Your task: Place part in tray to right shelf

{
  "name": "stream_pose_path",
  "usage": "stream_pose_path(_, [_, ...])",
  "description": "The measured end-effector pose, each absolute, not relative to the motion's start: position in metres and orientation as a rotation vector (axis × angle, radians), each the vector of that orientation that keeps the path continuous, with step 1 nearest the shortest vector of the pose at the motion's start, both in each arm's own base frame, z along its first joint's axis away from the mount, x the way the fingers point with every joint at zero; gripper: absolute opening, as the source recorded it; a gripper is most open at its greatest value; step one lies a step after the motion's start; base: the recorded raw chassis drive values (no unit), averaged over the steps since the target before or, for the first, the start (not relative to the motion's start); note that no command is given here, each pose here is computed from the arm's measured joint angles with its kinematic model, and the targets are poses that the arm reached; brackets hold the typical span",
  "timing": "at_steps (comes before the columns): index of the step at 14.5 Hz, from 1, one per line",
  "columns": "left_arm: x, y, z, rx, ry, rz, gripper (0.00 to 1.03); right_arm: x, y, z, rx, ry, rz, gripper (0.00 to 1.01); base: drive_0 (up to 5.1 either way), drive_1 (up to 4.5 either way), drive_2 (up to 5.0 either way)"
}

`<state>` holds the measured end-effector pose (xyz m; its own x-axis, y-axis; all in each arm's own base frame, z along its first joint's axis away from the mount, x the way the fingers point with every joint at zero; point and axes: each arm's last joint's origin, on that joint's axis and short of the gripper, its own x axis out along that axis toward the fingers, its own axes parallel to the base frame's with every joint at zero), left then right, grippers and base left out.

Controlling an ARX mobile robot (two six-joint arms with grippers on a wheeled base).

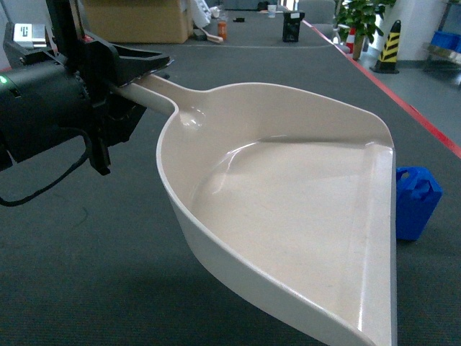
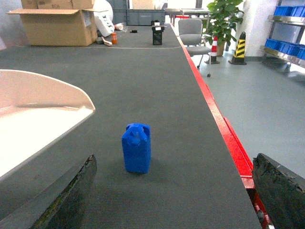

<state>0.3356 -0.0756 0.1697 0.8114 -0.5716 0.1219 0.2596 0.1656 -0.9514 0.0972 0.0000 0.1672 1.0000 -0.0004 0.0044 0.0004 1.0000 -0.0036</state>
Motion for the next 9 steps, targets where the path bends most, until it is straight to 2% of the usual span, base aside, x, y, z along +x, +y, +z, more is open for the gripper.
stream_pose_path(8, [0.3358,-0.0752,0.1693,-1.274,0.292,-0.598,0.13,0.0972,0.0000,0.1672,-0.004,-0.004,0.000,0.98,0.0,0.00,0.0])
stream_pose_path(9, [0.3358,-0.0749,0.1693,-1.274,0.291,-0.597,0.13,0.0974,0.0002,0.1651,-0.022,0.101,-0.059,0.98,0.0,0.00,0.0])
